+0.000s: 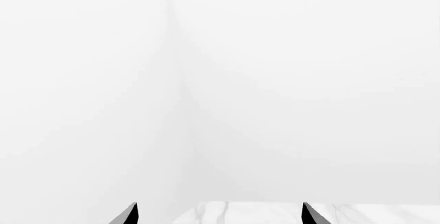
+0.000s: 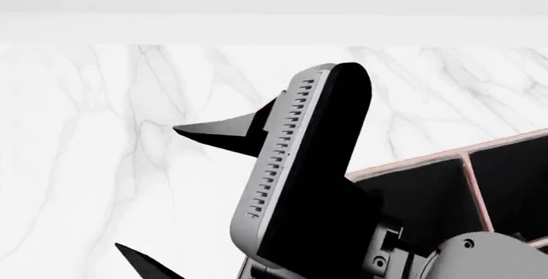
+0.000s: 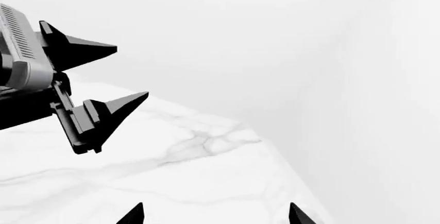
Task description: Pick up the book and place it in the left compartment of the caddy.
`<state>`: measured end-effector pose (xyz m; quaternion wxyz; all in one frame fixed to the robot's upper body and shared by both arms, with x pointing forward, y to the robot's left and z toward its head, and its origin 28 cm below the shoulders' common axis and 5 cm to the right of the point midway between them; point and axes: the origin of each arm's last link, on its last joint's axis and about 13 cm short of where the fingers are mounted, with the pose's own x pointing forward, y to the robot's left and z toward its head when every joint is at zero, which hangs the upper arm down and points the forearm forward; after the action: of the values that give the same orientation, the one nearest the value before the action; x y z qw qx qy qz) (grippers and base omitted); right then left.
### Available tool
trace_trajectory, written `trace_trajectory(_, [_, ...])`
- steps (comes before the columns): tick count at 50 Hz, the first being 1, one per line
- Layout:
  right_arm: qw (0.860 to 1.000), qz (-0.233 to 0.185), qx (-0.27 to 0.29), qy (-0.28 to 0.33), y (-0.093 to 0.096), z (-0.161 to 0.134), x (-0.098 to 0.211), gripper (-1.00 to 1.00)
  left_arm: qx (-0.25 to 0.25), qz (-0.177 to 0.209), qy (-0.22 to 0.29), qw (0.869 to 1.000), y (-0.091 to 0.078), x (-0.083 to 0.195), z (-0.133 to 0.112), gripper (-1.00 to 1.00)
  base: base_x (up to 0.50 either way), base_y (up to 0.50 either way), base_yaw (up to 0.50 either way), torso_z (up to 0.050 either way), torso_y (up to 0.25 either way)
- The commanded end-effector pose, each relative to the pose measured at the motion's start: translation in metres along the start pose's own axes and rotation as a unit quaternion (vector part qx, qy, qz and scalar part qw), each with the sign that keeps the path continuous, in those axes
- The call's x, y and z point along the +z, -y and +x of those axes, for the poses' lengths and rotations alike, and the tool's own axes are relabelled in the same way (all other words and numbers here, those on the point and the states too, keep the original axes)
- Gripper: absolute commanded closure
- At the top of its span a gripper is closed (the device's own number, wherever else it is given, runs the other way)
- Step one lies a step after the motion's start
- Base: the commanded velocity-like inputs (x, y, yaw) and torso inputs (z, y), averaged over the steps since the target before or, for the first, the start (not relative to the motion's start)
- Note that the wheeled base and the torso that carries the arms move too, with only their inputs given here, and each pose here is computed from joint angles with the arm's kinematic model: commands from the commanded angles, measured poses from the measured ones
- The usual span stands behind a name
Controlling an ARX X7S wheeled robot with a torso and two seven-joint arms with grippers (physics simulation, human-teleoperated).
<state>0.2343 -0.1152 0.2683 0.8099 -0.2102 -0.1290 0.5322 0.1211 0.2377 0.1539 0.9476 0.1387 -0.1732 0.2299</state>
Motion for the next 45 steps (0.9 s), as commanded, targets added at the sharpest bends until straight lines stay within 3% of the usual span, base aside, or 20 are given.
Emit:
trace_trajectory(1, [0.999,-0.030,0.029,-0.013,0.005,0.017,0.004,-1.00,-0.009,-0.001,0.001,1.000,-0.002,0.000,0.000,-1.00,0.00,0.00,0.00,0.000,0.000])
trace_trajectory(10, [0.994,-0.062,0.067,-0.059,0.003,0.032,0.010,-1.00,-0.009,-0.001,0.001,1.000,-0.001,0.000,0.000,-1.00,0.00,0.00,0.00,0.000,0.000])
trace_trajectory(18, [0.993,-0.065,0.050,-0.085,0.013,0.041,0.004,-1.00,-0.008,0.000,0.002,1.000,-0.002,0.000,0.000,-1.00,0.00,0.00,0.00,0.000,0.000])
trace_trajectory(45, [0.993,-0.052,0.052,-0.091,0.006,0.043,-0.013,-1.00,-0.007,0.000,0.001,1.000,-0.002,0.000,0.000,-1.00,0.00,0.00,0.00,0.000,0.000])
